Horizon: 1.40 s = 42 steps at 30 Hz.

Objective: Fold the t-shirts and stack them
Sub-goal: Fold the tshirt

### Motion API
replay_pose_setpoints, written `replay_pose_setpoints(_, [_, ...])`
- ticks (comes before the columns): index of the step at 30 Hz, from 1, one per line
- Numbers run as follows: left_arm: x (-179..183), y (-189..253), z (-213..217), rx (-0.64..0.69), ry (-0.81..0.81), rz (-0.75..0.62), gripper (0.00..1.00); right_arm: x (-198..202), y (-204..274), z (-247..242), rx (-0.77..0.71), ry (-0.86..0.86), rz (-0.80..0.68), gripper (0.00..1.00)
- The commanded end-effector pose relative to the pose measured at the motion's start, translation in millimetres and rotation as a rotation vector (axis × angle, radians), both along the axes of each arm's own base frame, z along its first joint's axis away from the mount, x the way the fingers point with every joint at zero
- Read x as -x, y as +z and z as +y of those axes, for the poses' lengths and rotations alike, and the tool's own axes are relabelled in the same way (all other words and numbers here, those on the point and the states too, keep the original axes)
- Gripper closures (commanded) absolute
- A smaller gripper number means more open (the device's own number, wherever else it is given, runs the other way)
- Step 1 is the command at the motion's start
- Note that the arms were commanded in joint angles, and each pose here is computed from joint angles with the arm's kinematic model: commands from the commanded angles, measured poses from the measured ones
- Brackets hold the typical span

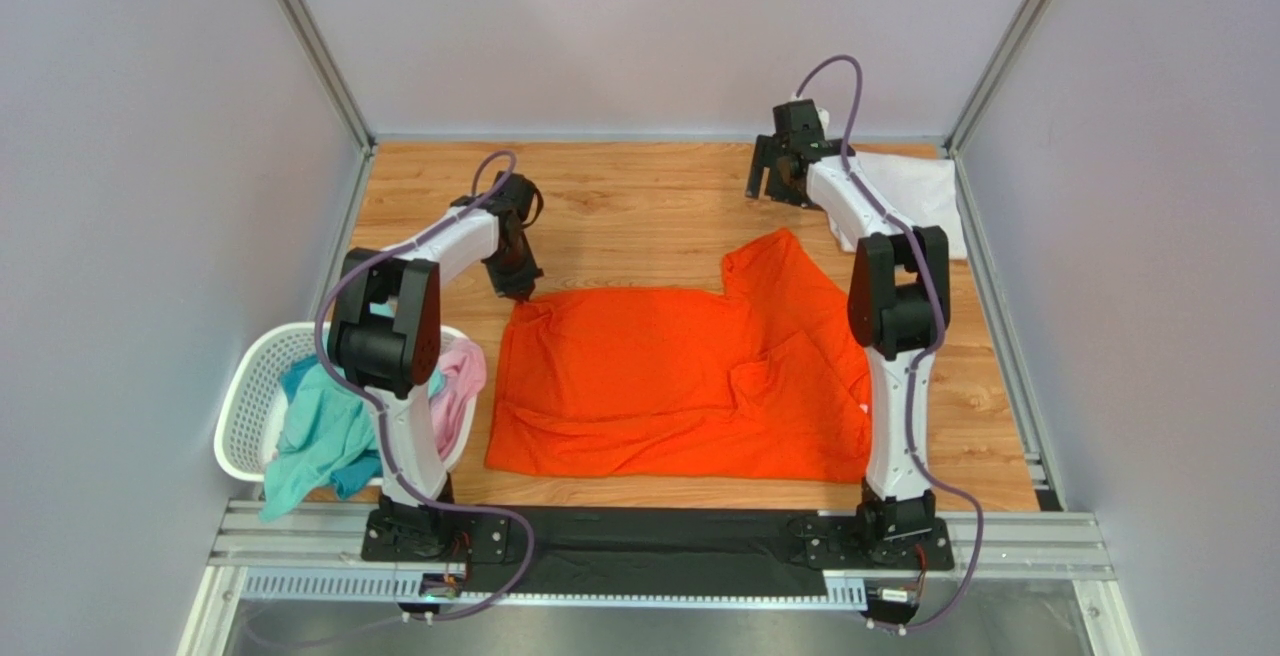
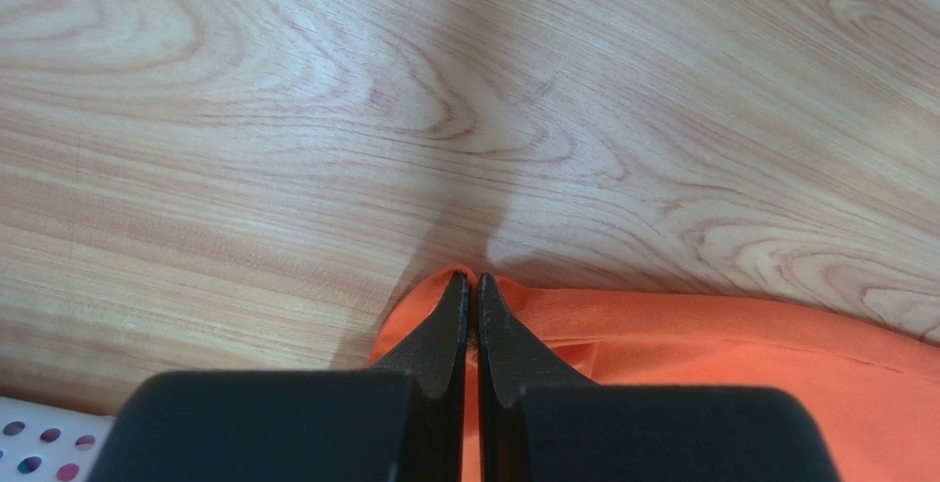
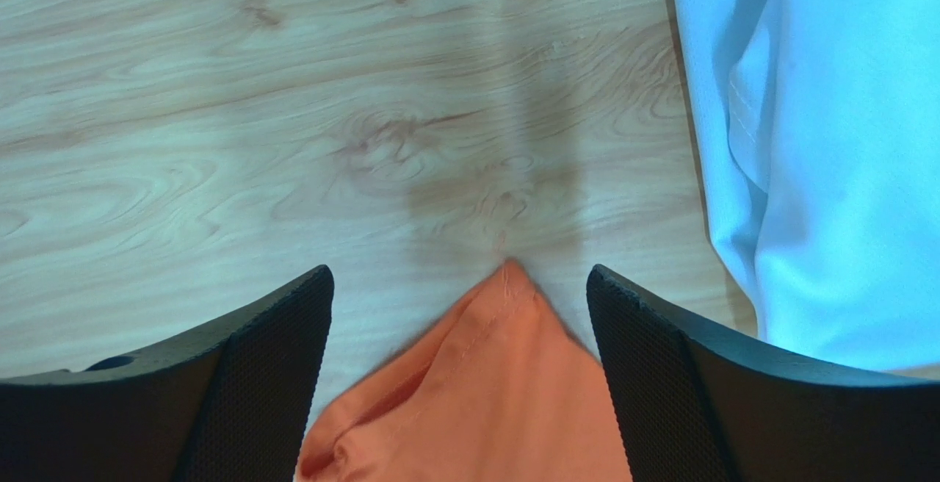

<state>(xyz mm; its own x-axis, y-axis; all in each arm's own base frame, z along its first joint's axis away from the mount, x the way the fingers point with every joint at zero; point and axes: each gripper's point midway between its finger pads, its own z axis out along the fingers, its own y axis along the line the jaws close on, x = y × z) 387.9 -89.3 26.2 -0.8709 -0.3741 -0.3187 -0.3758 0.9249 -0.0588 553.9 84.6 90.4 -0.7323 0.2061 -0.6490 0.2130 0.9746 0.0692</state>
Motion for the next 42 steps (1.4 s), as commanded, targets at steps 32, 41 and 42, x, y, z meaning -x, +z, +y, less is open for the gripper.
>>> replay_pose_setpoints(32, [0.0,26.2,-8.8,0.068,-0.025,-0.068,1.00,37.5,-38.6,-12.8,0.030,-0.026,0.171,1.00])
replay_pose_setpoints(41, [19.7,40.0,-11.1,0.110,-0.014,-0.090,1.00,76.7,26.6,-0.6,-0.010,0.023,0.020,1.00])
replay_pose_setpoints(42, [22.0,41.0,-10.6,0.115,-0.011,-0.094,1.00,92.9,9.8,-1.1,-0.018,0.019,0.045,1.00])
